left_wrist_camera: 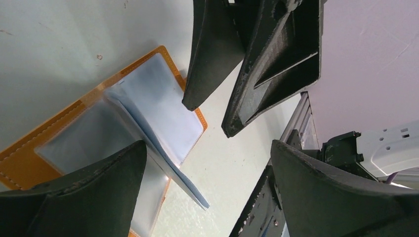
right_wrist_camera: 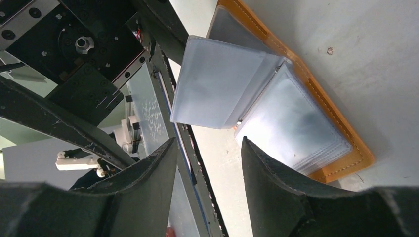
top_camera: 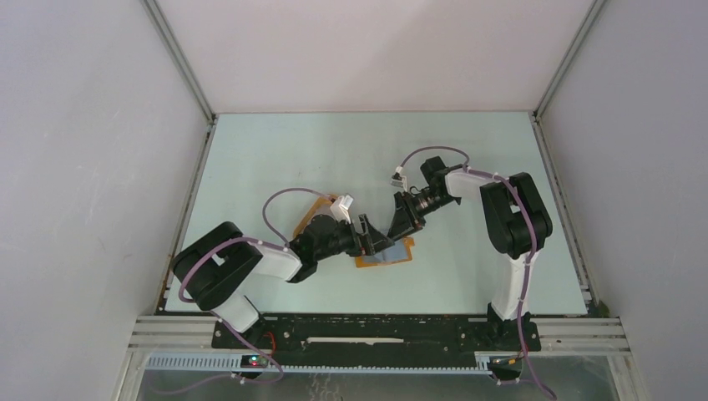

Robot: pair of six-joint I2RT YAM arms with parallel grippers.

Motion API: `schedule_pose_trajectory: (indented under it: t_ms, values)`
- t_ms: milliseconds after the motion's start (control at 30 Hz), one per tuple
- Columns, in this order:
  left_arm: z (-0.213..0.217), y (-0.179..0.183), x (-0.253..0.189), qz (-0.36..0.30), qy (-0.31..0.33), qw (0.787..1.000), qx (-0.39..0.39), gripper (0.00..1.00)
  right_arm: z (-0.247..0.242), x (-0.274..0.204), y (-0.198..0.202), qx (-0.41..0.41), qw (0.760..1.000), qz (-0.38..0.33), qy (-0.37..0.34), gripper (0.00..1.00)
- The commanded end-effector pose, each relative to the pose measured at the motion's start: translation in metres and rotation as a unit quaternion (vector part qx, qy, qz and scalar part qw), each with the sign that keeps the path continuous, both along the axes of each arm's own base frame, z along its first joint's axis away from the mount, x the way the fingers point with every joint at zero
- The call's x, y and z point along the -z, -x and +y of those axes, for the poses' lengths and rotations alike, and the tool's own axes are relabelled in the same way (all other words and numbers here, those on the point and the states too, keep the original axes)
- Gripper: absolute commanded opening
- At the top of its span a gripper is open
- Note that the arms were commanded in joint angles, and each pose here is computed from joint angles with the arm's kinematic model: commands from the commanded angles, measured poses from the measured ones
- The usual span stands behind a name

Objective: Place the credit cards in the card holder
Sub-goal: Insert the credit card into the card holder.

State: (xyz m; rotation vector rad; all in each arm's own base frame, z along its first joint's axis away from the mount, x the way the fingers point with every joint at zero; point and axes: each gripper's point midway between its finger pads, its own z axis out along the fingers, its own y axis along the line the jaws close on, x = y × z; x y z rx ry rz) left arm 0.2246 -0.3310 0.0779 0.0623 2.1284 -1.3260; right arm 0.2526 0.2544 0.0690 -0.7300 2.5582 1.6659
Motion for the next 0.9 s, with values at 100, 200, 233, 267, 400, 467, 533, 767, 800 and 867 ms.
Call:
schedule_pose_trajectory:
  t_ms: [100, 200, 233, 267, 400, 467, 533, 767, 800, 867]
  values:
    - [-0.020, -0.008, -0.034, -0.044, 0.038, 0.998, 0.017, 1.00, 0.009, -0.007, 0.003, -0.009, 1.000, 0.011, -0.015, 0.61]
    - [-0.020, -0.008, -0.035, -0.046, 0.038, 0.998, 0.018, 1.00, 0.012, -0.007, 0.005, -0.013, 1.000, 0.011, -0.014, 0.61]
    - [-0.020, -0.008, -0.036, -0.047, 0.039, 0.998, 0.018, 1.00, 0.013, -0.008, 0.005, -0.014, 1.000, 0.011, -0.015, 0.62]
    - [-0.020, -0.009, -0.037, -0.048, 0.039, 0.998, 0.017, 1.00, 0.013, -0.008, 0.005, -0.015, 1.000, 0.012, -0.016, 0.62]
    - [-0.021, -0.009, -0.034, -0.045, 0.037, 0.998, 0.018, 1.00, 0.014, -0.006, 0.006, -0.016, 1.000, 0.016, -0.014, 0.62]
    - [-0.022, -0.009, -0.035, -0.045, 0.038, 0.998, 0.019, 1.00, 0.015, -0.007, 0.007, -0.018, 0.999, 0.020, -0.017, 0.63]
    - [-0.022, -0.009, -0.035, -0.045, 0.039, 0.998, 0.020, 1.00, 0.016, -0.007, 0.008, -0.021, 0.999, 0.021, -0.017, 0.63]
    - [-0.022, -0.009, -0.035, -0.046, 0.038, 0.998, 0.018, 1.00, 0.021, -0.006, 0.011, -0.029, 0.999, 0.020, -0.012, 0.63]
    - [-0.022, -0.009, -0.035, -0.046, 0.038, 0.998, 0.019, 1.00, 0.021, -0.006, 0.011, -0.029, 0.999, 0.019, -0.013, 0.63]
    - [-0.022, -0.010, -0.035, -0.046, 0.039, 0.998, 0.018, 1.00, 0.022, -0.005, 0.011, -0.028, 0.999, 0.022, -0.012, 0.64]
